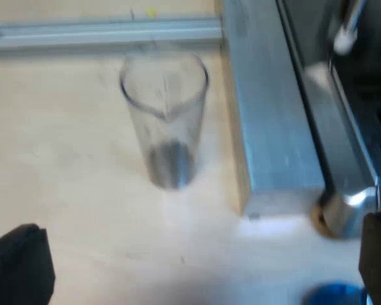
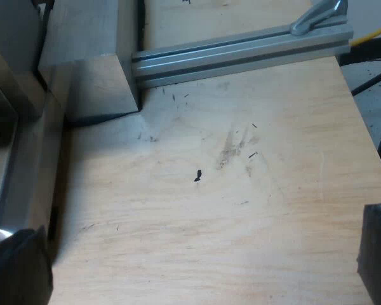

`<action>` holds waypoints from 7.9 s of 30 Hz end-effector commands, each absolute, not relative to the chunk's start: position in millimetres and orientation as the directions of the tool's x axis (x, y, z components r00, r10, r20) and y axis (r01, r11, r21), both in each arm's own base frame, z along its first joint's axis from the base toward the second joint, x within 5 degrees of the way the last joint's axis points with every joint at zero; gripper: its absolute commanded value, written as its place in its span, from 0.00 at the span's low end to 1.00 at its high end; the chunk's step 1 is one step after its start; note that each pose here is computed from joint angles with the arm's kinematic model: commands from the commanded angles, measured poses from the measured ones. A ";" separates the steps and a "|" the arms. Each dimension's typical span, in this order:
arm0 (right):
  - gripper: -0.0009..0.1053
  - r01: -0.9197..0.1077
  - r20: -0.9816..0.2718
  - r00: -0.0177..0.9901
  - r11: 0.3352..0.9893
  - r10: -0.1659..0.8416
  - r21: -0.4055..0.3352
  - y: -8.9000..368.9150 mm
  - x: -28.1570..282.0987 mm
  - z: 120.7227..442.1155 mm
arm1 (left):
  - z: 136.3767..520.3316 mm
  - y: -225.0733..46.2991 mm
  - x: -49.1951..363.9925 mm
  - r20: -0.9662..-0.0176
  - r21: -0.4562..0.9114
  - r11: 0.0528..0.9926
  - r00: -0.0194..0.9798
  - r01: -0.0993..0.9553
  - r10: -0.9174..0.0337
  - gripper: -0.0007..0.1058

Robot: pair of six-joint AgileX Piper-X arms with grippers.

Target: Pour the beans into the coffee machine

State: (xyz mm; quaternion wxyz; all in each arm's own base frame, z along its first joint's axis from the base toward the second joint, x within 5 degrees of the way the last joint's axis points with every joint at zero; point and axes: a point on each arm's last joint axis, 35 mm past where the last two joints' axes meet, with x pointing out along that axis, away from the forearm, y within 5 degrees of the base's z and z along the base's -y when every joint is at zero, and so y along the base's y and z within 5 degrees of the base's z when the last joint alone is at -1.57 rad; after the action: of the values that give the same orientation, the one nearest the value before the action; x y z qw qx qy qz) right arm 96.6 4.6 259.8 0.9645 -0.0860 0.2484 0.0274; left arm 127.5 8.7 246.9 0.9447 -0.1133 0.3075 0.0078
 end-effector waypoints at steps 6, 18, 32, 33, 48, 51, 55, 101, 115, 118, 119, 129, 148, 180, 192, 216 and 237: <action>0.98 -0.100 -0.465 0.885 0.982 0.014 -0.160 4.5 97.0 263.1 | 243.7 12.1 137.4 -0.595 -0.119 0.988 0.804 -0.099 0.009 0.99; 0.98 -0.100 -0.465 0.885 0.982 0.014 -0.160 4.5 97.0 263.1 | 233.8 12.9 147.1 -0.644 -0.146 0.982 0.765 -0.118 -0.004 0.99; 0.98 -0.100 -0.465 0.885 0.982 0.014 -0.160 4.5 97.0 263.1 | 221.6 14.9 173.2 -0.648 -0.203 0.969 0.761 -0.139 -0.027 0.99; 0.98 -0.100 -0.465 0.885 0.982 0.014 -0.160 4.5 97.0 263.1 | 220.8 15.0 173.7 -0.651 -0.203 0.969 0.759 -0.139 -0.027 0.99; 0.98 -0.093 -0.463 0.886 0.982 0.007 -0.163 4.2 97.1 263.3 | 191.8 15.8 186.0 -0.688 -0.214 0.966 0.724 -0.143 -0.046 0.99; 0.98 -0.093 -0.463 0.886 0.982 0.007 -0.163 4.2 97.1 263.3 | 191.5 16.2 190.0 -0.674 -0.215 0.967 0.738 -0.139 -0.044 0.99; 0.98 -0.093 -0.463 0.886 0.982 0.007 -0.163 4.2 97.1 263.3 | 189.0 16.6 194.1 -0.670 -0.216 0.967 0.741 -0.136 -0.046 0.99; 0.98 -0.093 -0.463 0.886 0.982 0.007 -0.163 4.2 97.1 263.3 | 167.7 20.6 223.3 -0.492 -0.123 0.991 0.871 -0.061 -0.007 0.99; 0.98 -0.091 -0.453 0.892 0.982 0.007 -0.164 4.3 97.7 264.5 | 150.4 22.3 238.9 -0.459 -0.145 0.987 0.889 -0.069 -0.005 0.99; 0.98 -0.091 -0.452 0.892 0.982 0.007 -0.164 4.3 97.7 264.6 | 144.5 22.7 242.3 -0.455 -0.167 0.983 0.890 -0.080 -0.005 0.99; 0.98 -0.091 -0.452 0.892 0.982 0.007 -0.164 4.3 97.7 264.6 | 146.6 22.8 243.5 -0.435 -0.169 0.983 0.901 -0.077 -0.004 0.99; 0.98 -0.094 -0.452 0.892 0.982 0.010 -0.164 4.6 97.7 264.6 | 151.7 23.1 246.7 -0.379 -0.159 0.985 0.925 -0.064 -0.001 0.99; 0.98 -0.094 -0.452 0.892 0.982 0.010 -0.164 4.6 97.7 264.6 | 148.1 24.1 248.2 -0.382 -0.156 0.984 0.924 -0.087 0.021 0.96; 0.98 -0.092 -0.440 0.898 0.982 0.011 -0.164 4.6 97.3 269.5 | 170.8 21.2 246.4 -0.278 -0.118 0.993 0.959 0.018 -0.051 0.27; 0.98 -0.087 -0.413 0.910 0.982 0.012 -0.165 4.5 95.6 281.5 | 221.4 19.1 222.6 -0.202 -0.108 0.994 0.979 0.014 -0.036 0.27; 0.98 -0.086 -0.358 0.933 0.991 0.043 -0.107 5.3 91.8 302.5 | 388.4 14.5 198.1 -0.200 -0.083 0.994 0.975 0.077 -0.092 0.27; 0.98 -0.112 -0.336 0.939 0.989 0.074 -0.097 6.3 90.0 311.1 | 463.2 12.5 204.0 -0.153 -0.097 0.984 0.974 0.152 -0.165 0.30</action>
State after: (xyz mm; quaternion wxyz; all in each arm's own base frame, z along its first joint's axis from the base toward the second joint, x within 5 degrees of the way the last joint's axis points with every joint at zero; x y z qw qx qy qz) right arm 90.8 6.0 306.8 0.9815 -0.0586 0.1770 0.0441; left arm 206.6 13.1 457.5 0.9922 -0.0409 0.0909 -0.0743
